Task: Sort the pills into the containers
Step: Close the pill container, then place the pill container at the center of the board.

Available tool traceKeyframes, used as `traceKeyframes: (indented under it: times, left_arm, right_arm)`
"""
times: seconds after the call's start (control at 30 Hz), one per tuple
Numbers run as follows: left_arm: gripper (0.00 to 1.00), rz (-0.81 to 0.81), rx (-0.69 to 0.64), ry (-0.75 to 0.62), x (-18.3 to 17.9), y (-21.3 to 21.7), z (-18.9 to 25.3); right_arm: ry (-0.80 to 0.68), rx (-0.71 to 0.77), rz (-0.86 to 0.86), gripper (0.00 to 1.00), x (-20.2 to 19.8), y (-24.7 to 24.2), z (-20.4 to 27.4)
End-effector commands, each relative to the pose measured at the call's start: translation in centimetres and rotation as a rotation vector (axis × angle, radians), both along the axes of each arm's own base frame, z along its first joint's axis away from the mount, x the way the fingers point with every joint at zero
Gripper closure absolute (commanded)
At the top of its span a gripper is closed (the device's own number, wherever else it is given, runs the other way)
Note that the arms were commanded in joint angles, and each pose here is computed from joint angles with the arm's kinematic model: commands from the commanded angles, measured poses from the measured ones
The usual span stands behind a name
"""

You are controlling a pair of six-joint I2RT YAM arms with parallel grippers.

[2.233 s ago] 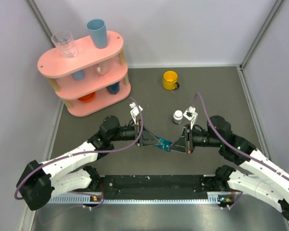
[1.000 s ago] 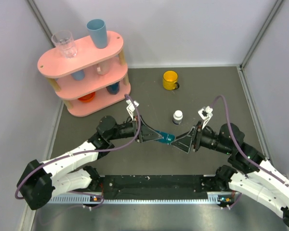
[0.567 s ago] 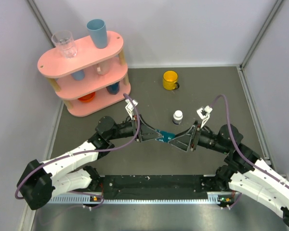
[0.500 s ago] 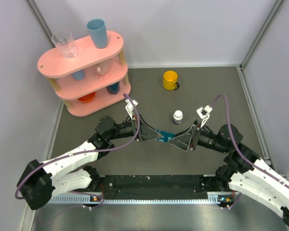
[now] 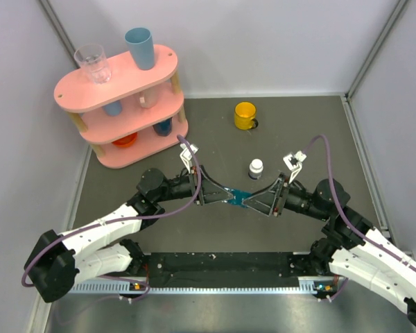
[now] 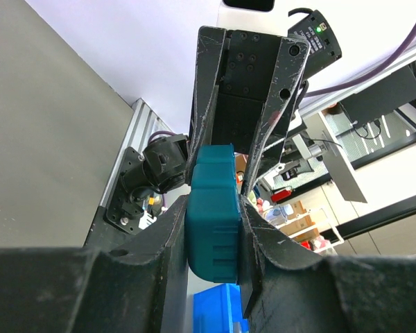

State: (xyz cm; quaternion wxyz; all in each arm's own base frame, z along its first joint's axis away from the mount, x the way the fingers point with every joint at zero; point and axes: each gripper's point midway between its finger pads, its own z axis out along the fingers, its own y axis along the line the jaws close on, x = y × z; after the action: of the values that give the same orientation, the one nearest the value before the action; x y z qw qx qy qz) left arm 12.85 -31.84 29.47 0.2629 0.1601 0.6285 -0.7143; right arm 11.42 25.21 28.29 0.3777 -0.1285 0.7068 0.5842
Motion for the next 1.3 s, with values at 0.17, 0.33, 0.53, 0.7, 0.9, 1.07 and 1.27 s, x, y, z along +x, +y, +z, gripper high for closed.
traceKeyframes:
  times: [0.17, 0.33, 0.53, 0.7, 0.9, 1.07, 1.27]
  left_arm:
    - [1.00, 0.020, -0.043, -0.040, 0.15, 0.40, 1.07]
    - [1.00, 0.022, -0.042, -0.038, 0.20, 0.38, 0.97]
    - [1.00, 0.028, -0.044, -0.038, 0.31, 0.37, 1.06]
    - [1.00, 0.031, -0.043, -0.037, 0.43, 0.39, 1.01]
    - [1.00, 0.032, -0.042, -0.035, 0.45, 0.39, 0.95]
    - [1.00, 0.032, -0.043, -0.034, 0.44, 0.44, 0.87]
    - [1.00, 0.032, -0.042, -0.033, 0.40, 0.47, 0.75]
  right_arm:
    - [-0.042, 0.046, 0.043, 0.58, -0.68, 0.35, 1.42]
    - [-0.039, 0.041, 0.049, 0.63, -0.77, 0.40, 1.23]
    - [-0.034, 0.038, 0.061, 0.62, -0.92, 0.53, 1.12]
    - [-0.028, 0.036, 0.064, 0.66, -0.95, 0.57, 0.95]
    - [-0.023, 0.036, 0.069, 0.87, -1.00, 0.63, 0.93]
    - [-0.018, 0.034, 0.071, 1.00, -1.01, 0.66, 0.90]
    - [-0.015, 0.030, 0.075, 1.00, -1.02, 0.78, 0.82]
